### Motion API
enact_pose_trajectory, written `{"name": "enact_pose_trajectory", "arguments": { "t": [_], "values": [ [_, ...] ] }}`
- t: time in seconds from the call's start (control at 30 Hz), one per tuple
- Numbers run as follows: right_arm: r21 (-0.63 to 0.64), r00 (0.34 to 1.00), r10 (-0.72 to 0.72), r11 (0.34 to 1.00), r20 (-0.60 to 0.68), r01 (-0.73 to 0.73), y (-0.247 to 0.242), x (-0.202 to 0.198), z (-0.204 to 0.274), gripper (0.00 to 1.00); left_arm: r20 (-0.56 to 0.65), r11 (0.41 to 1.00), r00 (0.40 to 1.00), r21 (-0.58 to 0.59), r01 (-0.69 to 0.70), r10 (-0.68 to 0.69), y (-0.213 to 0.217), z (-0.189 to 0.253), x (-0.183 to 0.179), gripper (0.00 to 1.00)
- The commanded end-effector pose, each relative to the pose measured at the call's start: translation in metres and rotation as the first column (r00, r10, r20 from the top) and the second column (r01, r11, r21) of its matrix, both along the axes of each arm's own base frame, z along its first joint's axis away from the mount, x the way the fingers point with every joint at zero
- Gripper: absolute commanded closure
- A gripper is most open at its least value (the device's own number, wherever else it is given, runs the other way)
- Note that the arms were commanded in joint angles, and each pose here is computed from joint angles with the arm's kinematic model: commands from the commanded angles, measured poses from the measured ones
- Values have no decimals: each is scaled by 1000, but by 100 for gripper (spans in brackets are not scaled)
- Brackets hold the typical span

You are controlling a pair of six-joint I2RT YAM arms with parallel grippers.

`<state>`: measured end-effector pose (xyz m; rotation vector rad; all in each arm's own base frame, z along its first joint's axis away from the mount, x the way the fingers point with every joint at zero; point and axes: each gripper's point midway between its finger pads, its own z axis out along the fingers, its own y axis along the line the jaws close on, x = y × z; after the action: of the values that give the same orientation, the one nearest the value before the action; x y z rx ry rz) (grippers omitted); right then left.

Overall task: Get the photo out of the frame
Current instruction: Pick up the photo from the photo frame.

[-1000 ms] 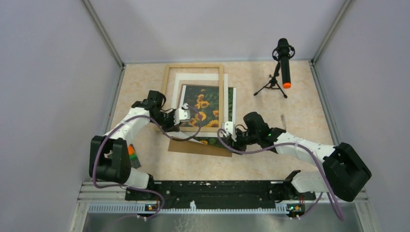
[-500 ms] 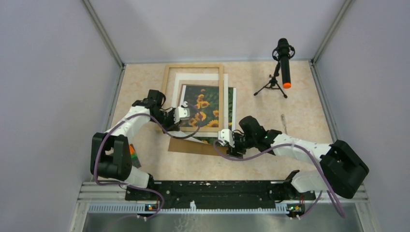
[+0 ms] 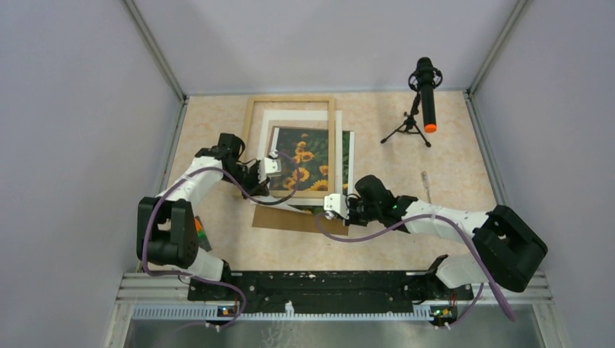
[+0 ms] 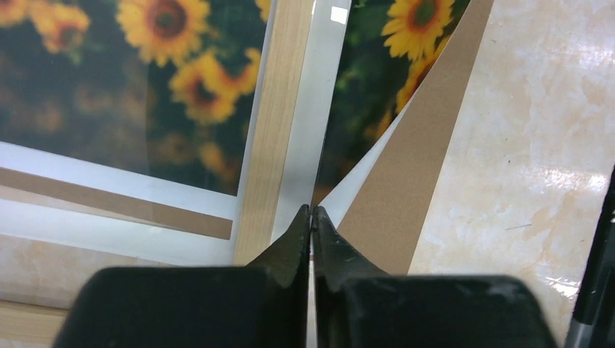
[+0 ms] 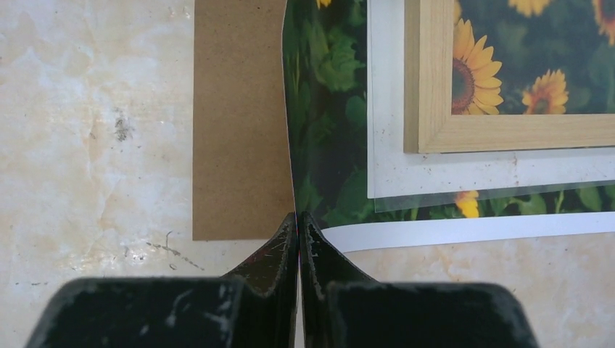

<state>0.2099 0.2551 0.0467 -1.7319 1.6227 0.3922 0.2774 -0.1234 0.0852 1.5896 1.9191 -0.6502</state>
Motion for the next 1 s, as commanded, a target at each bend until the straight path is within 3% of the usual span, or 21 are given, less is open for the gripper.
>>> {"name": "enact_pose_trajectory", "arguments": {
  "t": [0.0, 0.03, 0.13, 0.17, 0.27, 0.43, 0.6, 0.73, 0.97],
  "values": [
    [97, 998, 26, 995, 64, -33, 18, 5, 33, 100, 52, 992, 996, -90, 83, -79, -12, 30, -6, 81],
    [124, 997, 33, 991, 71, -42, 21, 4, 42, 100, 65, 988, 992, -109, 113, -106, -15, 34, -12, 57],
    [179, 996, 38, 982, 83, -52, 26, 2, 61, 100, 92, 974, 984, -158, 164, -151, -24, 44, -26, 22],
    [184, 996, 32, 982, 78, -46, 27, 3, 64, 100, 93, 970, 982, -164, 178, -164, -27, 45, -30, 15],
    [189, 999, 11, 982, 43, -19, 28, 2, 67, 100, 74, 961, 976, -176, 215, -205, -39, 48, -45, 7],
    [212, 999, -24, 977, 23, 19, 29, 4, 73, 100, 111, 951, 967, -187, 248, -230, -64, 47, -59, 8],
    [245, 997, -71, 967, 13, 65, 30, 8, 86, 100, 56, 950, 970, -194, 244, -238, -77, 35, -78, 17],
    [290, 996, -90, 954, 24, 79, 28, 6, 98, 100, 20, 962, 979, -181, 203, -203, -75, 20, -81, 30],
    [319, 995, -89, 945, 33, 74, 26, 1, 106, 100, 86, 973, 986, -174, 154, -140, -82, 13, -71, 54]
  ]
}}
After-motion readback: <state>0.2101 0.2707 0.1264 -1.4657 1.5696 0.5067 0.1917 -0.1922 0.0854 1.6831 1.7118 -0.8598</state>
